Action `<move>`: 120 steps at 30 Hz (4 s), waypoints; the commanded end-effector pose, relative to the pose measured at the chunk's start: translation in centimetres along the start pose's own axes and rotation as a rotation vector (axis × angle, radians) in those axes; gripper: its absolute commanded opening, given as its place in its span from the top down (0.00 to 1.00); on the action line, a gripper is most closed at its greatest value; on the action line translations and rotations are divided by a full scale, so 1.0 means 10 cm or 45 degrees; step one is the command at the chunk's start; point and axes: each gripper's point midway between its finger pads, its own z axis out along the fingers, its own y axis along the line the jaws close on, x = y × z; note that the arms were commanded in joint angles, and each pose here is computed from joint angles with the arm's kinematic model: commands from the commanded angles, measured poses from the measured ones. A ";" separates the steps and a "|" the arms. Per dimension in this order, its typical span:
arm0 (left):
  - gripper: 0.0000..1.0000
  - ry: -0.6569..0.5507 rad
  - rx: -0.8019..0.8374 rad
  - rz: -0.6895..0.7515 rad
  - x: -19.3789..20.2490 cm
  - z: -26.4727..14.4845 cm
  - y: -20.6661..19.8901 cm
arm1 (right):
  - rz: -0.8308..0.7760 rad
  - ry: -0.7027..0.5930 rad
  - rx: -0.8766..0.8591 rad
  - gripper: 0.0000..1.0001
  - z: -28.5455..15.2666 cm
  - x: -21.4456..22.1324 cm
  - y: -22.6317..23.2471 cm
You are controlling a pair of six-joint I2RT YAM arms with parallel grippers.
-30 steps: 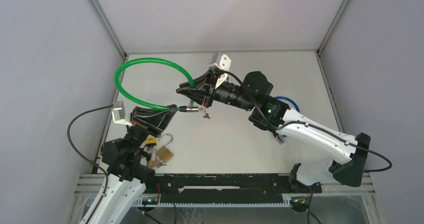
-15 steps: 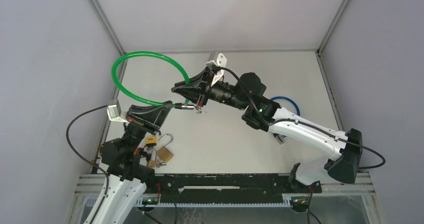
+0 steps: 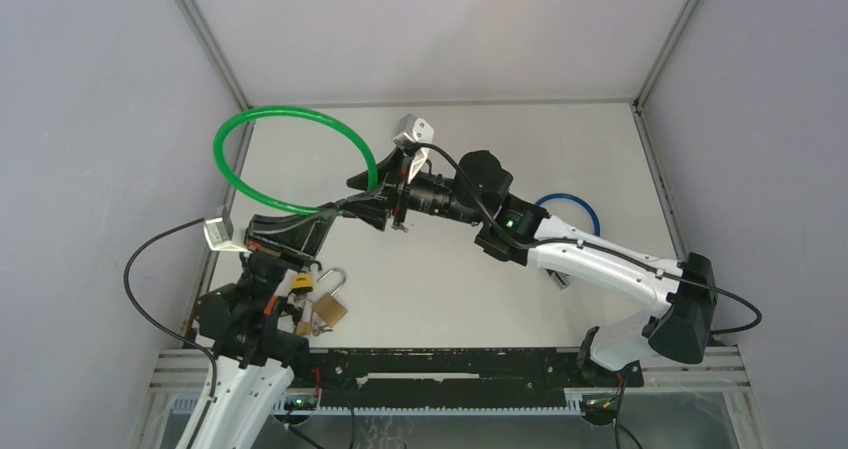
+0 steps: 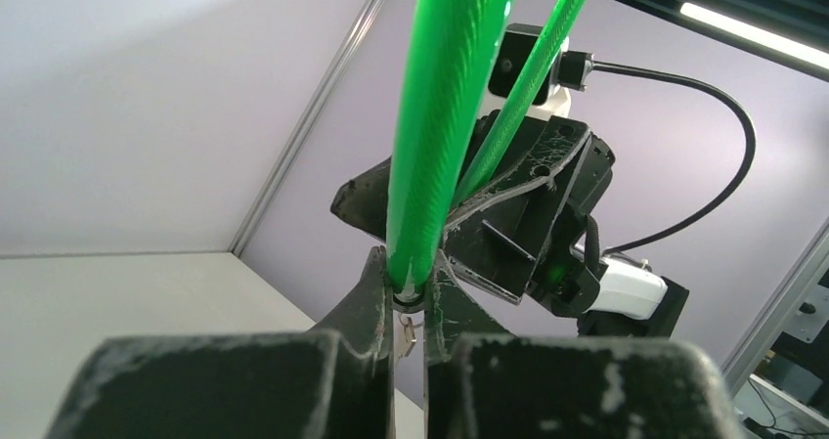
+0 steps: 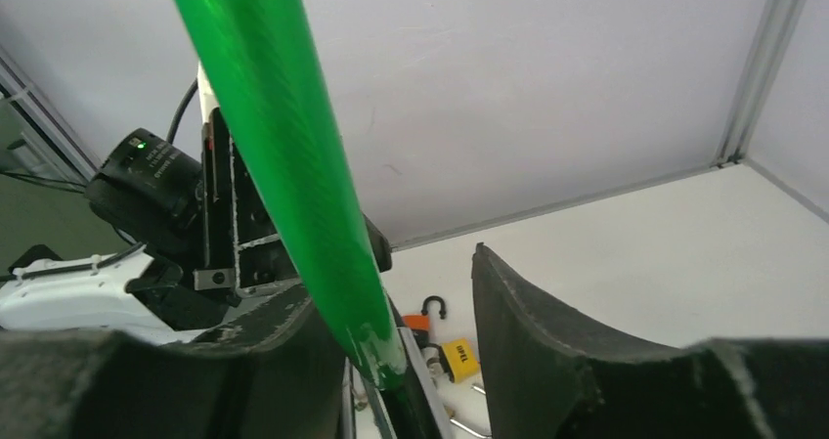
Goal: Lock with the key
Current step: Lock the lock.
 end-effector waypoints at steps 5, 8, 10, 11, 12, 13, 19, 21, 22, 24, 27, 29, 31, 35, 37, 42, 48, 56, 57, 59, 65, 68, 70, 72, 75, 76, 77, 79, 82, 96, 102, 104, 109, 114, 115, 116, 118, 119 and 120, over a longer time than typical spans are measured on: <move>1.00 -0.078 0.076 0.102 -0.12 -0.04 -0.14 | -0.082 0.016 -0.126 0.08 -0.22 -0.29 0.26; 1.00 -0.068 0.065 0.100 -0.09 -0.05 -0.10 | -0.108 -0.014 -0.127 0.03 -0.32 -0.47 0.26; 1.00 -0.062 0.062 0.098 -0.08 -0.06 -0.08 | -0.132 -0.048 -0.111 0.03 -0.38 -0.59 0.25; 1.00 -0.063 0.062 0.098 -0.07 -0.06 -0.08 | -0.146 -0.064 -0.110 0.04 -0.40 -0.64 0.26; 1.00 -0.063 0.060 0.098 -0.08 -0.06 -0.08 | -0.160 -0.076 -0.110 0.06 -0.41 -0.68 0.27; 1.00 -0.061 0.057 0.097 -0.07 -0.06 -0.07 | -0.171 -0.085 -0.113 0.09 -0.42 -0.71 0.28; 1.00 -0.063 0.057 0.089 -0.07 -0.06 -0.08 | -0.185 -0.108 -0.110 0.51 -0.39 -0.81 0.28; 1.00 -0.066 0.063 0.088 -0.08 -0.07 -0.09 | -0.171 -0.106 -0.088 0.84 -0.37 -0.79 0.23; 1.00 -0.072 0.072 0.087 -0.09 -0.07 -0.12 | -0.163 -0.101 -0.079 0.96 -0.35 -0.76 0.21; 1.00 -0.095 0.102 0.075 -0.15 -0.06 -0.20 | -0.148 -0.084 -0.093 1.00 -0.32 -0.69 0.21; 1.00 -0.147 0.179 0.077 -0.30 -0.05 -0.42 | -0.115 -0.033 -0.127 1.00 -0.24 -0.51 0.21; 1.00 -0.173 0.219 0.069 -0.39 -0.04 -0.56 | -0.095 0.011 -0.132 1.00 -0.19 -0.35 0.20; 1.00 -0.193 0.241 0.046 -0.46 -0.04 -0.64 | -0.074 0.052 -0.153 1.00 -0.16 -0.18 0.20; 1.00 -0.229 0.216 0.074 -0.51 -0.05 -0.61 | -0.071 0.142 -0.205 1.00 -0.15 0.06 0.28; 1.00 -0.235 0.181 0.084 -0.50 -0.05 -0.54 | -0.080 0.153 -0.199 1.00 -0.17 0.07 0.28; 1.00 -0.214 0.134 0.127 -0.43 -0.08 -0.40 | -0.122 0.145 -0.163 0.59 -0.28 -0.06 0.24; 1.00 -0.171 0.088 0.178 -0.30 -0.12 -0.25 | -0.137 0.127 -0.169 0.19 -0.56 -0.29 0.16; 1.00 -0.158 0.088 0.175 -0.28 -0.13 -0.24 | -0.305 0.259 -0.148 0.22 -0.68 0.04 0.01; 1.00 -0.157 0.087 0.174 -0.28 -0.12 -0.23 | -0.390 0.269 -0.132 0.22 -0.66 0.08 0.01; 1.00 -0.154 0.090 0.173 -0.28 -0.13 -0.24 | -0.509 0.282 -0.109 0.22 -0.61 0.13 0.03; 1.00 -0.152 0.088 0.165 -0.27 -0.13 -0.23 | -0.680 0.288 -0.053 0.31 -0.52 0.14 -0.01; 1.00 -0.149 0.089 0.163 -0.26 -0.13 -0.23 | -0.701 0.285 -0.037 0.43 -0.51 0.13 -0.02; 1.00 -0.151 0.089 0.160 -0.27 -0.13 -0.23 | -0.709 0.289 -0.020 0.52 -0.52 0.13 -0.04; 1.00 -0.151 0.086 0.160 -0.27 -0.13 -0.23 | -0.712 0.289 -0.021 0.60 -0.53 0.12 -0.04; 1.00 -0.152 0.086 0.158 -0.27 -0.13 -0.23 | -0.714 0.288 -0.036 0.65 -0.53 0.12 -0.01; 1.00 -0.152 0.086 0.158 -0.27 -0.13 -0.23 | -0.714 0.288 -0.042 0.68 -0.53 0.12 0.00; 1.00 -0.152 0.086 0.156 -0.27 -0.13 -0.23 | -0.710 0.291 -0.051 0.70 -0.53 0.14 0.01; 1.00 -0.151 0.090 0.159 -0.27 -0.14 -0.24 | -0.694 0.301 -0.080 0.74 -0.54 0.15 0.05; 1.00 -0.144 0.091 0.167 -0.25 -0.14 -0.23 | -0.648 0.337 -0.150 0.78 -0.54 0.18 0.14; 1.00 -0.109 0.131 0.291 -0.15 -0.19 -0.21 | -0.235 0.368 -0.322 0.82 -0.49 -0.01 0.38; 1.00 -0.142 0.128 0.279 -0.21 -0.19 -0.24 | -0.136 0.369 -0.310 0.47 -0.57 -0.06 0.34; 1.00 -0.155 0.135 0.280 -0.24 -0.20 -0.27 | -0.106 0.369 -0.290 0.33 -0.63 -0.06 0.29; 1.00 -0.163 0.138 0.276 -0.26 -0.20 -0.29 | 0.066 0.279 -0.264 0.29 -0.70 -0.12 0.18; 1.00 -0.169 0.130 0.266 -0.27 -0.21 -0.28 | 0.373 0.262 -0.189 0.36 -0.66 -0.09 0.00; 1.00 -0.168 0.132 0.266 -0.27 -0.21 -0.29 | 0.391 0.269 -0.208 0.36 -0.65 -0.07 0.03; 1.00 -0.169 0.132 0.264 -0.27 -0.21 -0.29 | 0.402 0.273 -0.226 0.36 -0.63 -0.06 0.06; 1.00 -0.171 0.130 0.264 -0.27 -0.21 -0.29 | 0.431 0.278 -0.253 0.36 -0.62 -0.05 0.08; 1.00 -0.172 0.129 0.261 -0.27 -0.21 -0.28 | 0.440 0.271 -0.269 0.36 -0.60 -0.06 0.10; 1.00 -0.174 0.129 0.260 -0.27 -0.21 -0.28 | 0.449 0.276 -0.278 0.36 -0.58 -0.04 0.11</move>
